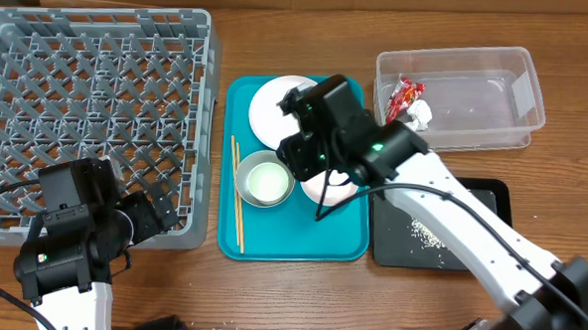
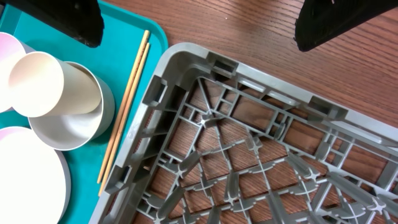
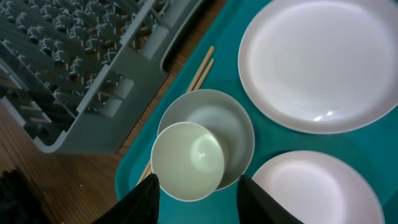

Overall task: Sort waste into correct bins and load items into the dishwasher
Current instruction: 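Carry the emptied pink bowl back and set it on the teal tray, then grasp the white cup with the left gripper and lift it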

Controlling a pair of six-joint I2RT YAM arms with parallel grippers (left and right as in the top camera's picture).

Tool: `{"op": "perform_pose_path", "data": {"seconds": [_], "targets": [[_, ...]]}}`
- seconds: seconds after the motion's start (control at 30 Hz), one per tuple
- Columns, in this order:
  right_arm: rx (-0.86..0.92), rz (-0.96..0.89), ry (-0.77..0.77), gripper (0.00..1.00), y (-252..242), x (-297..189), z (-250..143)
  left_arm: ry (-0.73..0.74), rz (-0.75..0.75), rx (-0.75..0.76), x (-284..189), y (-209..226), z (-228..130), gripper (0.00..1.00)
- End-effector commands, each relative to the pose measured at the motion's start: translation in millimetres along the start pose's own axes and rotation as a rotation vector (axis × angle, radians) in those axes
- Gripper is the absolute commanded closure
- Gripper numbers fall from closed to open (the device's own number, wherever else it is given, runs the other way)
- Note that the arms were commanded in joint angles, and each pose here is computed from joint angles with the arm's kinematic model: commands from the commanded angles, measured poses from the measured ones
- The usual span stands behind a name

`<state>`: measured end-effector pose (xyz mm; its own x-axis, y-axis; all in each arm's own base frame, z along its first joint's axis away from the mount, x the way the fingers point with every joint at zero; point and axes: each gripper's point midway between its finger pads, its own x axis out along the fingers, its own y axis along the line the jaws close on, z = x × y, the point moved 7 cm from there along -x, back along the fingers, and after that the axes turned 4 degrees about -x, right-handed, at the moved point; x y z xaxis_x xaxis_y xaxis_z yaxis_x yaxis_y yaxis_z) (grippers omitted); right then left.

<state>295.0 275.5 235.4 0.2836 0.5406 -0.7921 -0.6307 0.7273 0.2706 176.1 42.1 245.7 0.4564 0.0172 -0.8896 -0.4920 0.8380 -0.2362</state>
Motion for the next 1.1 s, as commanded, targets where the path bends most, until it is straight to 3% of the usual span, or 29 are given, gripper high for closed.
{"op": "perform_pose_path", "data": {"seconds": [0.0, 0.27, 0.37, 0.47, 0.57, 0.77, 0.9, 1.07], "targets": [[0.099, -0.008, 0.110, 0.65, -7.2, 35.8, -19.5, -0.025, -0.010, -0.012, -5.9, -1.6, 4.5, 0.00], [0.166, -0.034, 0.232, 0.73, -20.2, 77.5, -40.9, -0.025, -0.010, -0.012, -5.9, -1.6, 4.5, 0.00], [0.180, -0.036, 0.259, 0.78, -21.9, 83.9, -45.9, -0.026, -0.010, -0.012, -5.9, -1.6, 4.6, 0.00], [0.185, -0.042, 0.283, 0.92, -22.9, 85.5, -50.4, -0.025, -0.010, -0.012, -5.9, -1.6, 4.5, 0.00], [0.182, -0.039, 0.270, 0.96, -21.6, 82.3, -46.8, -0.025, -0.010, -0.012, -5.9, -1.6, 4.5, 0.00], [0.187, -0.106, 0.173, 0.96, -27.2, 33.5, -12.4, -0.023, -0.021, -0.011, -5.9, -2.7, 4.4, 0.00], [0.278, -0.120, 0.066, 0.96, -42.9, -13.0, 8.4, -0.002, -0.132, 0.065, -6.6, -15.6, 2.3, 0.00], [0.400, 0.050, -0.007, 0.96, -66.5, -53.9, 16.9, -0.011, -0.301, 0.182, -9.4, -43.8, 2.2, 0.00]]}}
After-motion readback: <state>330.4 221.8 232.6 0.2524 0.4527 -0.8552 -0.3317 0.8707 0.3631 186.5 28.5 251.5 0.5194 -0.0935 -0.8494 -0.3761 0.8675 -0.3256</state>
